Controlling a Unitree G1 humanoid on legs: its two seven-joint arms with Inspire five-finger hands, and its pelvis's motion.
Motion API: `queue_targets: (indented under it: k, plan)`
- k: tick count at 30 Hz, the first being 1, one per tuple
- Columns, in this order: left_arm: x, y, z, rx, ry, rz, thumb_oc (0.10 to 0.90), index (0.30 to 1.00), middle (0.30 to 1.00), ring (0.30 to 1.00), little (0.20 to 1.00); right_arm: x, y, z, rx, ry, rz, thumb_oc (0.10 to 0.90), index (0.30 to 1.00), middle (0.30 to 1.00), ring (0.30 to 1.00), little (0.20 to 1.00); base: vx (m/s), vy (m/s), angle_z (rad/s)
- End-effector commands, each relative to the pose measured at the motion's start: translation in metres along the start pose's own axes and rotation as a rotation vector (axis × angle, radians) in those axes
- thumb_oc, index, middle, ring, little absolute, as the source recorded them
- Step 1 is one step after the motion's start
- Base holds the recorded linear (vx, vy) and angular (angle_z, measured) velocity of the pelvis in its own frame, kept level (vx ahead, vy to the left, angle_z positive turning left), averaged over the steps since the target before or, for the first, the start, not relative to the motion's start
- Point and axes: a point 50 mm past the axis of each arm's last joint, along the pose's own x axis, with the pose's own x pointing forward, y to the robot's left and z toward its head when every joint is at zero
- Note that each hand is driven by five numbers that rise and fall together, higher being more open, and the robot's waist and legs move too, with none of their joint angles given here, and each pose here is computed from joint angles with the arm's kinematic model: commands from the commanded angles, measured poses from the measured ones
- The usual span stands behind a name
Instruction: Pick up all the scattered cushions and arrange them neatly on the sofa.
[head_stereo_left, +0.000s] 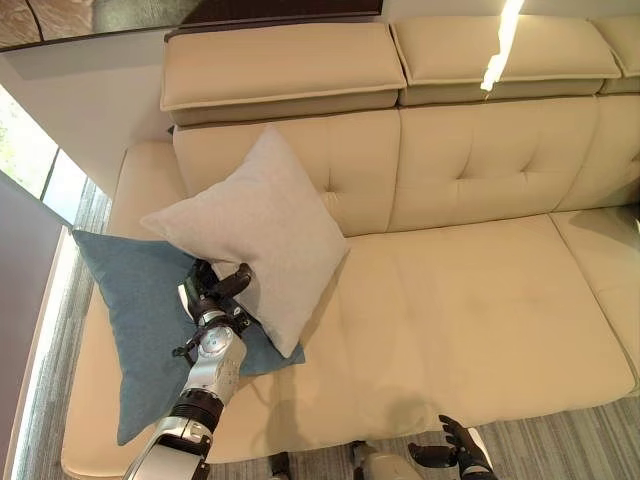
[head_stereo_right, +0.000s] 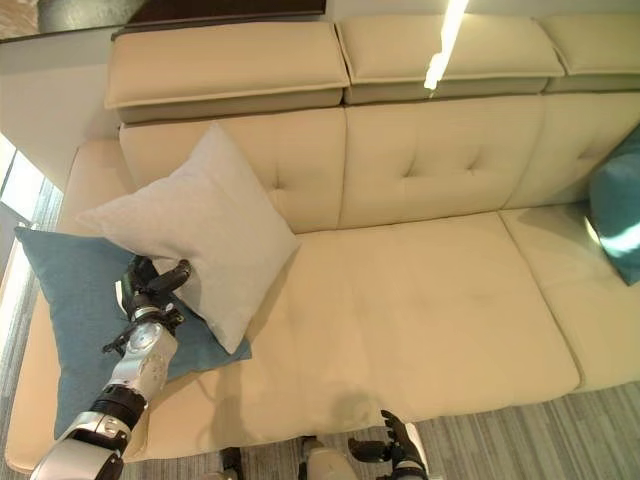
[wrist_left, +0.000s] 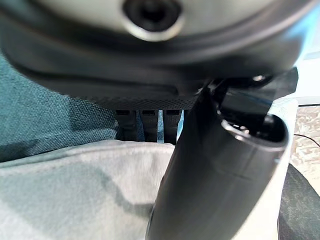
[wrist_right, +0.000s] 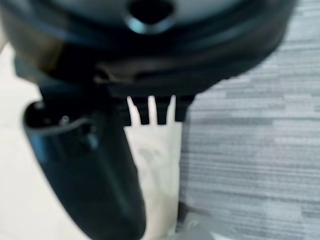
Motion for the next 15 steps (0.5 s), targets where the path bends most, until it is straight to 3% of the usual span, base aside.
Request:
queue_targets:
  k: [1, 10, 15]
  plan:
    - [0.002, -0.055, 0.063, -0.076, -0.233, -0.281, 0.400, 0.300, 0.300, 0.300, 0.300, 0.003, -0.012, 0.018, 0.033, -0.084, -0.034, 0.800, 0.900, 0.900, 0.900, 0.900, 0.00, 0.000, 0.00]
    - [-0.001, -0.038, 0.065, -0.067, -0.259, -0.310, 0.400, 0.300, 0.300, 0.300, 0.300, 0.004, -0.017, 0.037, 0.061, -0.164, -0.023, 0.800, 0.900, 0.900, 0.900, 0.900, 0.01, -0.011, -0.03]
    - [-0.007, -0.040, 0.075, 0.022, -0.317, -0.426, 0.400, 0.300, 0.300, 0.300, 0.300, 0.003, -0.027, 0.043, 0.089, -0.201, -0.031, 0.800, 0.900, 0.900, 0.900, 0.900, 0.00, -0.004, 0.01]
